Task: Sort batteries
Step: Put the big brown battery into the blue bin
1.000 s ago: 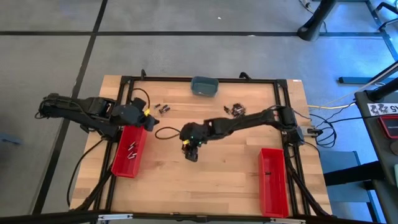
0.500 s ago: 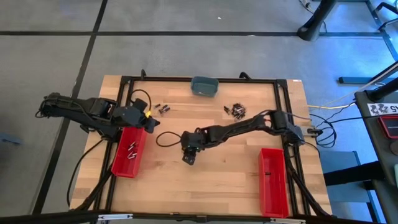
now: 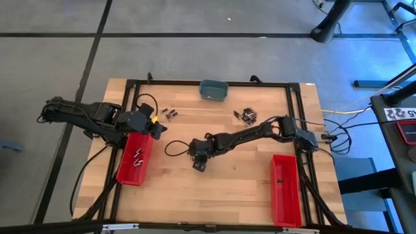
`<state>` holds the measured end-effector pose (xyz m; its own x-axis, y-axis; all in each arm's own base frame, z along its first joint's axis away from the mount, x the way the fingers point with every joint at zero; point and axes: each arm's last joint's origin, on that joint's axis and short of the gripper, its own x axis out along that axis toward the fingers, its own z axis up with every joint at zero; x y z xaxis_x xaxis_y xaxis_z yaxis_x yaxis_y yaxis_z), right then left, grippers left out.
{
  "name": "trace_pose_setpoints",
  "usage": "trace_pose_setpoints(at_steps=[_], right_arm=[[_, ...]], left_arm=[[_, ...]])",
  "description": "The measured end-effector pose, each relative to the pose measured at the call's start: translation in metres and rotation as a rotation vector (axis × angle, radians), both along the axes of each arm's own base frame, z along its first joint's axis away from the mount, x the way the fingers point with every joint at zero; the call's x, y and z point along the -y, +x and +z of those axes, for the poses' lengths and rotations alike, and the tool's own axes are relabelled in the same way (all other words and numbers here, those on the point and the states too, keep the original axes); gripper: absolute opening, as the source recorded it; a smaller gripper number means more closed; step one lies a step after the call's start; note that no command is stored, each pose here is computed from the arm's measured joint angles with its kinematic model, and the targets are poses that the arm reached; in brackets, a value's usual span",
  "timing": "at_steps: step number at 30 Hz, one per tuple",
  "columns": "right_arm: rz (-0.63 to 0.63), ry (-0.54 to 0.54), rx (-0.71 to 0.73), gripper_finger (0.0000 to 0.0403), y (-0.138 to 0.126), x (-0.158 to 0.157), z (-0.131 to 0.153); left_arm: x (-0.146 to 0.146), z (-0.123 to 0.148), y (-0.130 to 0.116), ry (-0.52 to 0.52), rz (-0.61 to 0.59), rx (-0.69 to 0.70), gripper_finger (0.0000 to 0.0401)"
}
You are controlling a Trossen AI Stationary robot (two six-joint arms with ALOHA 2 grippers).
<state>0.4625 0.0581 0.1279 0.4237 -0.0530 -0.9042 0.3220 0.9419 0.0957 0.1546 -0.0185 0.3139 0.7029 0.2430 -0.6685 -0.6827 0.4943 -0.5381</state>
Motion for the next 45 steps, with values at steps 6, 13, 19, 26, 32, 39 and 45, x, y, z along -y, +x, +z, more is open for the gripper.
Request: trace_pose_setpoints(at_steps=[6, 13, 19, 26, 32, 39, 45], right_arm=[[0.013, -0.038, -0.021, 0.0036, -0.001, 0.009, -0.001], [-0.036, -0.081, -0.081, 0.0032, -0.013, 0.033, 0.020], [-0.085, -0.169, 0.054, 0.0032, -0.034, 0.082, 0.103], [-0.246, -0.220, 0.228, 0.0032, -0.073, 0.198, 0.171], [-0.299, -0.140, 0.222, 0.0032, -0.101, 0.283, 0.153], [-0.186, -0.034, 0.189, 0.0034, -0.096, 0.325, 0.092], [-0.093, -0.024, 0.108, 0.0038, -0.086, 0.328, 0.051]], left_arm=[[0.000, 0.000, 0.000, 0.003, -0.003, -0.003, 0.0129], [-0.001, 0.000, -0.001, 0.031, -0.003, -0.010, 0.0129], [-0.003, 0.000, -0.001, 0.089, 0.045, -0.002, 0.0129], [-0.008, 0.001, -0.001, 0.209, 0.094, -0.014, 0.0129], [-0.022, 0.002, -0.001, 0.270, 0.218, -0.026, 0.0129], [-0.048, 0.002, -0.004, 0.287, 0.371, -0.056, 0.0129], [-0.066, 0.003, -0.008, 0.307, 0.468, -0.082, 0.0129]])
